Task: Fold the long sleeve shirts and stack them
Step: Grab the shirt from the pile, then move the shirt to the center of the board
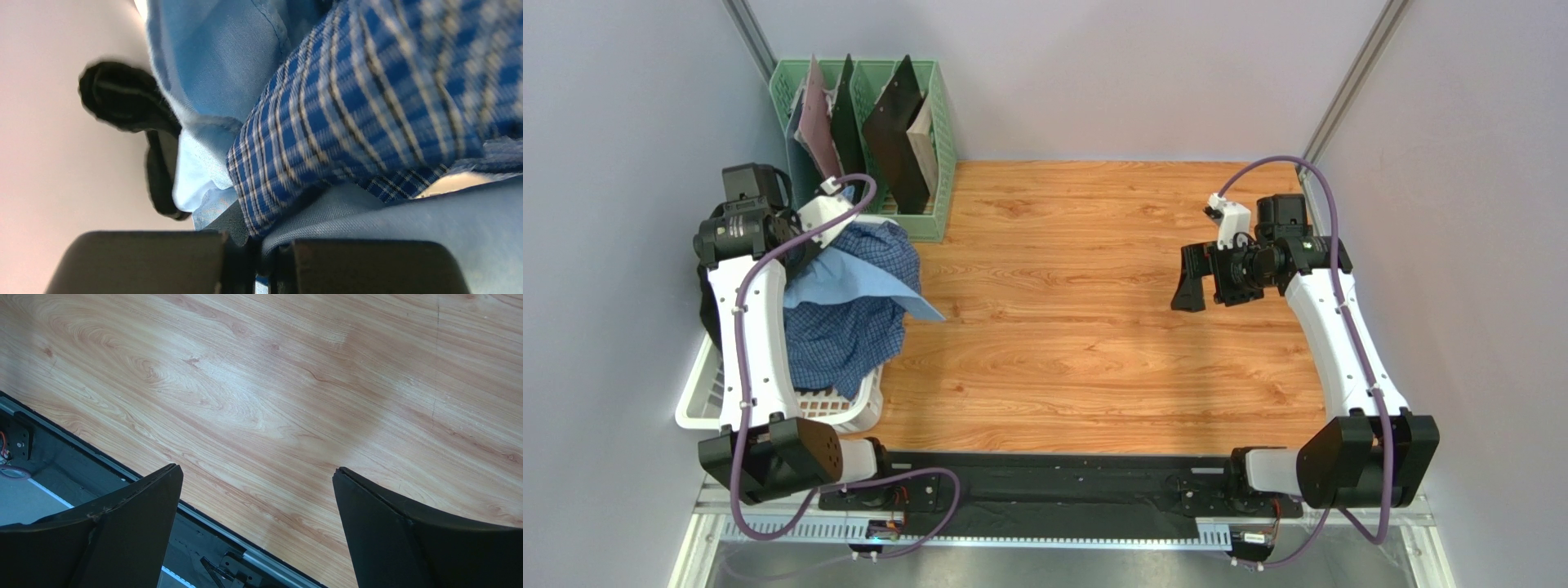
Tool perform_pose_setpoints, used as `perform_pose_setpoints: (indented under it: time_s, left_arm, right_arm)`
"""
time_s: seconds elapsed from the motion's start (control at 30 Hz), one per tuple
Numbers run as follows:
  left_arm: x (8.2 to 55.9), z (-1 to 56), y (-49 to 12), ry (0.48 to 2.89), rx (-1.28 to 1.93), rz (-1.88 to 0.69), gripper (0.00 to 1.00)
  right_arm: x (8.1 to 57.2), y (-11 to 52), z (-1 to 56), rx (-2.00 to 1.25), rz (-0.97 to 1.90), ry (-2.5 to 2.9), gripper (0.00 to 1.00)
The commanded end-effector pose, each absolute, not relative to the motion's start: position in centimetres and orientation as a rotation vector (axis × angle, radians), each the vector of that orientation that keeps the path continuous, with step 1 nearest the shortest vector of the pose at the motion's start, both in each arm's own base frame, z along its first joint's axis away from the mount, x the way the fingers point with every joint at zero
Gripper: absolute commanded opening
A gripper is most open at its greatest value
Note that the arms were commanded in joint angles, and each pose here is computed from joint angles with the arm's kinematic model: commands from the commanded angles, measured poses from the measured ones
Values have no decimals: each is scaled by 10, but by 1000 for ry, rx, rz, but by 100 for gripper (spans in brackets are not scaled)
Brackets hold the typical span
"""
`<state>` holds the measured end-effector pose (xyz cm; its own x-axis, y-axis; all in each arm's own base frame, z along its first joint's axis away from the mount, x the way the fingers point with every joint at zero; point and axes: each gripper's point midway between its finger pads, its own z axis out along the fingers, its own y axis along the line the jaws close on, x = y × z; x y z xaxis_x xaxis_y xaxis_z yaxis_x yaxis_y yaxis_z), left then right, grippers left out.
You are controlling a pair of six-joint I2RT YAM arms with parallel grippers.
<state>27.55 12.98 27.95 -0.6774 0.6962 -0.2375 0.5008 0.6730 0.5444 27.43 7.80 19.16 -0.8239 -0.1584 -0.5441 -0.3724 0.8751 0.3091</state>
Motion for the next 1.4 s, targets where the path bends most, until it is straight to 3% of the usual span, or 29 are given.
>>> perform_pose_setpoints:
  time_s: [0.0,0.2,0.4,0.5,0.63,0.87,1.03,1.37]
  left_arm:
    - [276,306,172,2429,694,749,0]
    - [285,329,170,2394,633,694,14]
    - [285,314,173,2448,637,655,19]
    - [283,307,171,2460,652,620,0]
    - [289,328,163,2386,607,581,0]
    - [321,477,147,1980,391,647,0]
    - [338,551,134,1710,253,612,0]
    - [322,694,-10,1088,271,248,0]
  right_arm:
    - [283,82,204,-398,578,2477,100]
    - [288,84,203,-397,594,2491,100]
    - [286,81,202,-393,579,2496,100]
    - [286,82,203,-395,576,2493,100]
    - [287,82,202,-393,575,2496,100]
    - [289,84,202,-392,594,2498,100]
    - [288,82,205,-387,578,2491,100]
    - [288,78,204,-382,547,2494,100]
